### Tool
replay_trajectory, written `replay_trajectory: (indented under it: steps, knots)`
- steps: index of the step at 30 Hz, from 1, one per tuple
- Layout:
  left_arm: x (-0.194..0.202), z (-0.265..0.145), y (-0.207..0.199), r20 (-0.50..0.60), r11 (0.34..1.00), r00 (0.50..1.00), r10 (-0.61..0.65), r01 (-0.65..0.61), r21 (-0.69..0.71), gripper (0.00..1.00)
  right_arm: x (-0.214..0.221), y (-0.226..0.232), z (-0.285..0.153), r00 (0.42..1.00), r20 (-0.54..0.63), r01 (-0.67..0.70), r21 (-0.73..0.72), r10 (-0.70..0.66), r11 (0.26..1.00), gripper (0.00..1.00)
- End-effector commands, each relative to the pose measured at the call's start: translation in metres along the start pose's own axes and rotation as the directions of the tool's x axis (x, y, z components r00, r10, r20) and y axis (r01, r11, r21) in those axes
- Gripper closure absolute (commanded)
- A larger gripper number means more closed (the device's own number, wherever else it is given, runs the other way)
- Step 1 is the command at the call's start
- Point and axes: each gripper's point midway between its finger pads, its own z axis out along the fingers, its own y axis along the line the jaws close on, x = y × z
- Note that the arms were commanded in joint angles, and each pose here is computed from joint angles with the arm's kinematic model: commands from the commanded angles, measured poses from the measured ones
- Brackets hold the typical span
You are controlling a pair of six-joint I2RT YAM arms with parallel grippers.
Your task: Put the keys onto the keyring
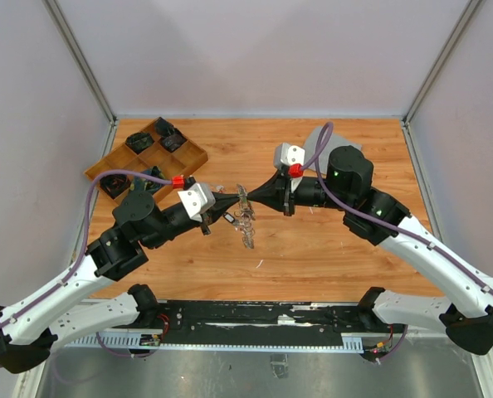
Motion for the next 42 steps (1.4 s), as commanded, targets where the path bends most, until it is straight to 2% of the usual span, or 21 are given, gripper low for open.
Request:
replay_trajectory:
  steps: [1,22,34,42]
  knots:
    - [-0.034,-0.006,0.004,0.101,1.000,0.995,0.019,-0.018,-0.008,0.99,-0.016,-0.002,0.002,0.999,0.037,0.003,0.014,-0.003,1.000,0.99]
    - [-0.036,-0.010,0.001,0.122,1.000,0.992,0.024,-0.024,0.002,1.00,-0.010,-0.010,-0.002,1.000,0.020,-0.024,0.078,0.023,0.997,0.99]
    - [-0.043,-0.010,-0.003,0.156,0.999,0.988,0.021,-0.025,0.025,1.00,-0.002,-0.004,0.005,0.999,-0.009,-0.042,0.024,0.042,0.999,0.99]
    - [-0.048,-0.012,-0.008,0.183,0.999,0.983,-0.006,-0.002,0.046,0.99,-0.008,0.001,0.003,1.000,-0.013,-0.018,-0.008,0.018,1.000,0.87]
